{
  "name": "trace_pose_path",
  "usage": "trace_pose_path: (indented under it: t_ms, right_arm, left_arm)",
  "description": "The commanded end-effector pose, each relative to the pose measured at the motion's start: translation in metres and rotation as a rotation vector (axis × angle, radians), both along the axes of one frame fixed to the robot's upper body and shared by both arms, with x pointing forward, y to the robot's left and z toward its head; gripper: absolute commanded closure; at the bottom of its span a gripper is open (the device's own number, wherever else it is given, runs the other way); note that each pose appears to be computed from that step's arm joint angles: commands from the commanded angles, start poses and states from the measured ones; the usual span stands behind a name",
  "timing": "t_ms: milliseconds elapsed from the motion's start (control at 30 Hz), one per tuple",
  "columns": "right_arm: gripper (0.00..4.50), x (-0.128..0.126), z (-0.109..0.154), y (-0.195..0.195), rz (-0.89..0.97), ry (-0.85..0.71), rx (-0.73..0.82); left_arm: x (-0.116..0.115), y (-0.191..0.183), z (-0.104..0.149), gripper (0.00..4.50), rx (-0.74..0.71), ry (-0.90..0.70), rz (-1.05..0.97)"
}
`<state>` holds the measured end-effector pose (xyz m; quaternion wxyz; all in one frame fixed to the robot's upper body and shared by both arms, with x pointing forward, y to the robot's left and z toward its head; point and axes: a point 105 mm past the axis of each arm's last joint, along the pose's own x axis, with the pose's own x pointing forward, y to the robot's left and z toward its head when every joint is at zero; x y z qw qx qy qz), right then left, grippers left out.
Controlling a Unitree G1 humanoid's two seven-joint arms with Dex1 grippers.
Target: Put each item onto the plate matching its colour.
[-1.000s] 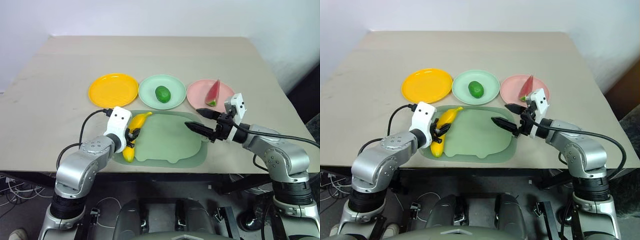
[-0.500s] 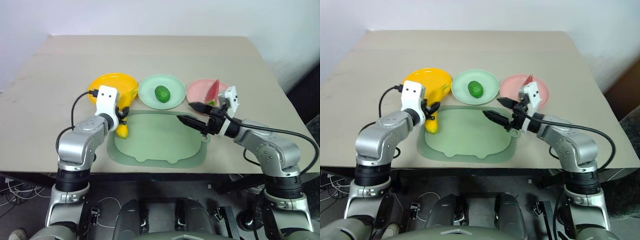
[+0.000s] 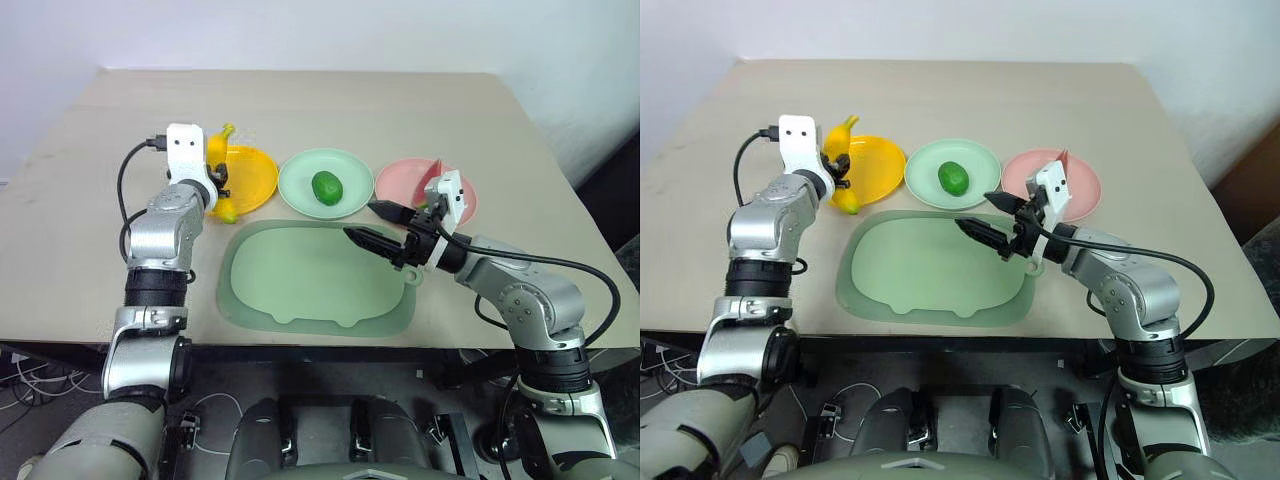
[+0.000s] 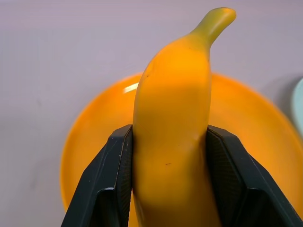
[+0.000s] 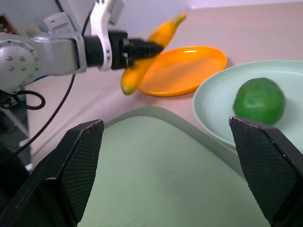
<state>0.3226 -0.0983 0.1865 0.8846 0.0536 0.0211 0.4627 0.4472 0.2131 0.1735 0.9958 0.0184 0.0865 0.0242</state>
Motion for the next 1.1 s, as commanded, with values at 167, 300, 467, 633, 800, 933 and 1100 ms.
trace_pose_path:
  t_ms: [167, 300, 467, 633, 800, 933, 1100]
  right_arm:
    - [0.00, 0.000, 0.014, 0.006, -0.007, -0.073, 0.021]
    - [0.00, -0.001, 0.012, 0.006, -0.011, -0.071, 0.021]
    - [0.00, 0.000, 0.011, 0.005, -0.018, -0.070, 0.021]
    - [0.00, 0.002, 0.008, 0.007, -0.027, -0.072, 0.016]
    - [0.00, 0.000, 0.010, 0.007, -0.030, -0.077, 0.024]
    - [0.00, 0.000, 0.011, 0.004, -0.045, -0.085, 0.030]
    - [0.00, -0.001, 0.009, -0.001, -0.061, -0.083, 0.031]
  left_arm:
    - [0.015, 0.000, 0.013, 2.65, -0.021, -0.063, -0.005]
    - [0.016, -0.001, 0.014, 2.65, -0.032, -0.062, -0.034]
    - [0.015, -0.001, 0.016, 1.06, -0.029, -0.076, -0.043]
    - [0.008, -0.006, 0.027, 0.02, 0.018, -0.176, -0.082]
    - [-0.027, -0.036, 0.032, 0.02, 0.062, -0.346, -0.336]
    - [-0.058, -0.043, 0.022, 0.02, 0.058, -0.364, -0.469]
    - [-0.089, -0.040, 0.009, 0.02, 0.071, -0.374, -0.552]
